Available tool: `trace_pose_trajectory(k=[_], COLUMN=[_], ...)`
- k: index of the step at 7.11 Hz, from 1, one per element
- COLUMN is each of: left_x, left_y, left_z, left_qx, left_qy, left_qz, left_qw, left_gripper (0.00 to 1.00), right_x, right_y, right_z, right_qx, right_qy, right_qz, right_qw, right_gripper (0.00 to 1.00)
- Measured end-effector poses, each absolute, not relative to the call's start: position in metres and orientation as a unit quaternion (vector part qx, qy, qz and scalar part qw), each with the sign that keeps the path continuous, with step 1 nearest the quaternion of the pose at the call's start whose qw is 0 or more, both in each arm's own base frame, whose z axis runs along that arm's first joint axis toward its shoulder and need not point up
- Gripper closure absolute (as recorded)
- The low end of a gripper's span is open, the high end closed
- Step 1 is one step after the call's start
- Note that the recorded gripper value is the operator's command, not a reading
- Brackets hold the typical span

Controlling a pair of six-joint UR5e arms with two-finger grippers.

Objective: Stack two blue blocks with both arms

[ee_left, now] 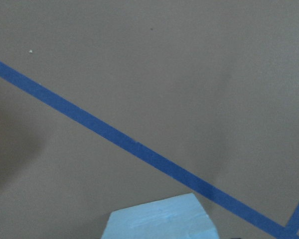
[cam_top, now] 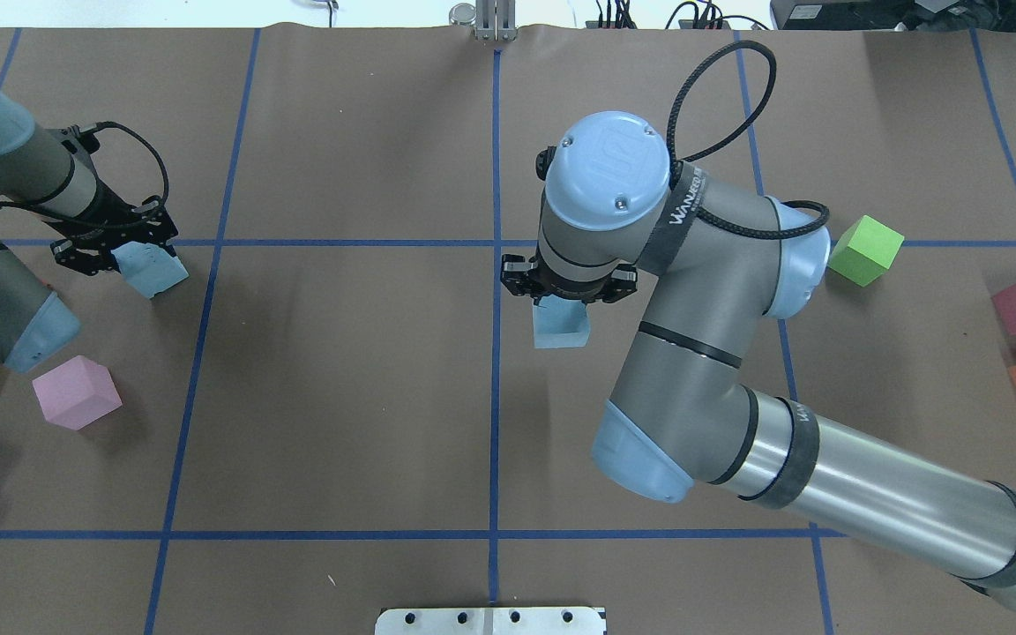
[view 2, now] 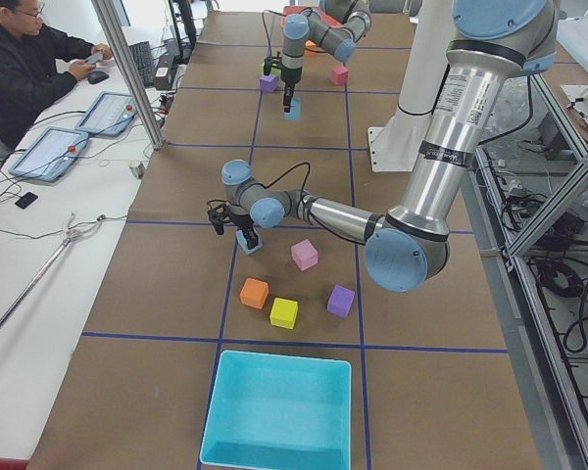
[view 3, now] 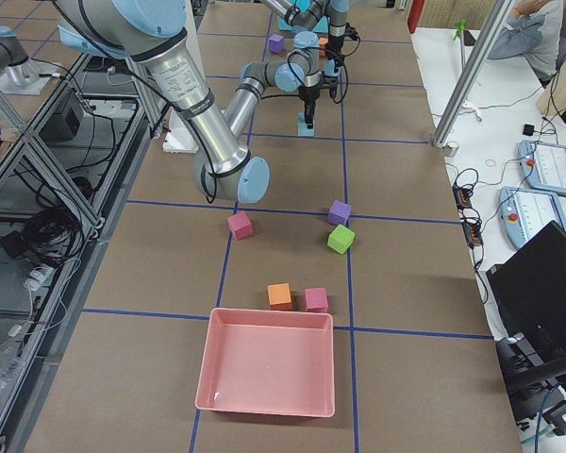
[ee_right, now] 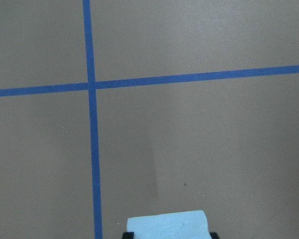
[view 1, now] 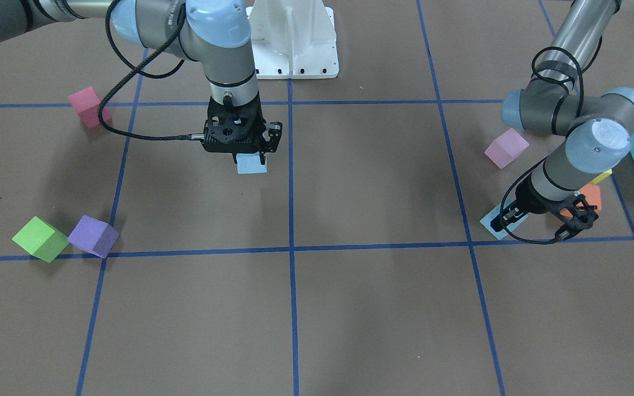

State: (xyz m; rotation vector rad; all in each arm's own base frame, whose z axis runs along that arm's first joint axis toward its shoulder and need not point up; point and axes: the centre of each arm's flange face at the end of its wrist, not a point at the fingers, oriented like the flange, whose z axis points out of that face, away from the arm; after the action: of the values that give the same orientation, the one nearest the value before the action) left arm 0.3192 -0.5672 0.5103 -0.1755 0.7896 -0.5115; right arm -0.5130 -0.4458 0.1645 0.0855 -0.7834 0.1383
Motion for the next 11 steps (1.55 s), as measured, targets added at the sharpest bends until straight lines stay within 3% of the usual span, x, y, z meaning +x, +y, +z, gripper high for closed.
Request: trace_pose_trajectory(k=[5, 9, 10, 11], left_x=[0.313, 0.307, 0.306, 0.306], left_y=[-0.566, -0.562, -0.562, -0.562], left_z=[0.485, 0.464, 0.464, 0.463], left_qx=[-0.047, -0.019, -0.019, -0.018], left_qy=[0.402, 0.414, 0.414, 0.414], left_qz=[-0.176, -0.136, -0.137, -0.137], left_qw=[0.897, 0.900, 0.900, 0.900], left_gripper=[0.50, 0.50, 0.50, 0.50], right_x=[-0.599, -0.611, -0.611, -0.612], right_y=[-0.447, -0.439, -0.439, -0.439], right_z=[0.197, 0.196, 0.194, 0.195], right_qx=[0.049, 0.057, 0.057, 0.055], right_qy=[-0.386, -0.396, -0.397, -0.397], right_qz=[0.045, 0.038, 0.039, 0.043], right_qw=[0.920, 0.916, 0.915, 0.915], right_gripper=[0.49, 0.49, 0.43, 0.04])
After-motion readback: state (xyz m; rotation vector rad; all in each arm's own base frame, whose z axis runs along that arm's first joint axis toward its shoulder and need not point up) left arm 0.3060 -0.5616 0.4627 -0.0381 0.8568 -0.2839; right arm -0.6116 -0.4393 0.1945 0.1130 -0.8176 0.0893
